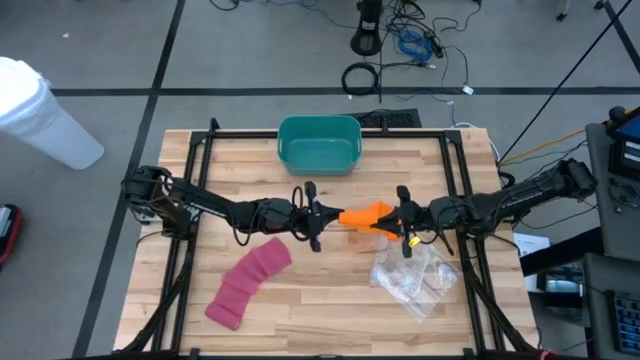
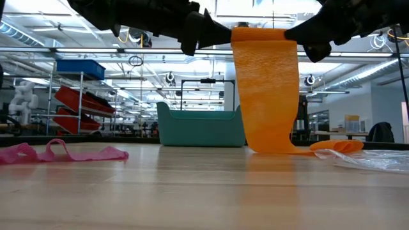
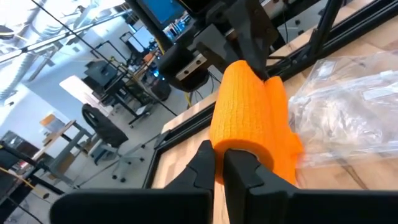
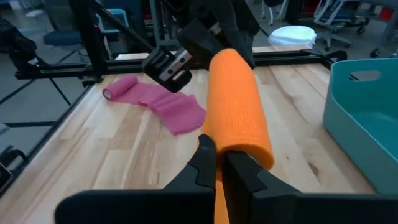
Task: Roll bandage
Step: Roll the orange bandage
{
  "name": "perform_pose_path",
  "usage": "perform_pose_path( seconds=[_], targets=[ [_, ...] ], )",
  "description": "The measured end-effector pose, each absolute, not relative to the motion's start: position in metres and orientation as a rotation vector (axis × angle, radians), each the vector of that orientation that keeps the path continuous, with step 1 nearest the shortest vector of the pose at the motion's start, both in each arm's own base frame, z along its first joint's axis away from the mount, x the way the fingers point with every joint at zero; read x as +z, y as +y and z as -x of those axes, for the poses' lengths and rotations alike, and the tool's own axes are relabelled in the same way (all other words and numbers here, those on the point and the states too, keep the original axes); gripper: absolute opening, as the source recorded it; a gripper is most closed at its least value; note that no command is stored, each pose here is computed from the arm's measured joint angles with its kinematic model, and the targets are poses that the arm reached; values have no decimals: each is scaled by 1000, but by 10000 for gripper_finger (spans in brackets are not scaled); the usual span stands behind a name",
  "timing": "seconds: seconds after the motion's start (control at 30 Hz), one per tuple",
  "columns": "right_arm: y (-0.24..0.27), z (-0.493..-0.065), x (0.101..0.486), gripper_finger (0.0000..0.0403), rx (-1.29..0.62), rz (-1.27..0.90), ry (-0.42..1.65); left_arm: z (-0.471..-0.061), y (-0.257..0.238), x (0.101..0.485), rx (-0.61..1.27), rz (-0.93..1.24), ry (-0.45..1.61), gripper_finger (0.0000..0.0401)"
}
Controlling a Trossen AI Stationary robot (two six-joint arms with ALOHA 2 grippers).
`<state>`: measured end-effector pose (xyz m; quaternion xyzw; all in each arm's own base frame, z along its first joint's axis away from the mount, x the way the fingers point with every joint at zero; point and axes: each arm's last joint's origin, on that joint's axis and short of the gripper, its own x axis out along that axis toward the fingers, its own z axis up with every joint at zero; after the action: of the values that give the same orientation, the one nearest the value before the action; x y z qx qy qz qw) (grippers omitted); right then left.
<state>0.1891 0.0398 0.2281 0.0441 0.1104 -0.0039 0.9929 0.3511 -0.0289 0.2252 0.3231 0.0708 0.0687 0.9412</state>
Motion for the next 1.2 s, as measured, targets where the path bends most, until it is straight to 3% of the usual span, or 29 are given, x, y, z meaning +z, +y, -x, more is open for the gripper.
perform_pose_path(
  seconds=[0.47, 0.63, 0.83, 1.2],
  targets=[
    [43, -180, 244, 119, -6, -20, 107, -352, -27, 232, 119, -584, 79, 8],
    [47, -171, 251, 121, -104, 105, 72, -339, -31, 253, 143, -581, 62, 7],
    [50, -166, 254, 117, -89, 92, 60, -321, -30, 283, 183, -547, 8, 5],
    [50, -167, 234, 116, -246, 65, 222, -274, -24, 330, 207, -535, -23, 5]
  ],
)
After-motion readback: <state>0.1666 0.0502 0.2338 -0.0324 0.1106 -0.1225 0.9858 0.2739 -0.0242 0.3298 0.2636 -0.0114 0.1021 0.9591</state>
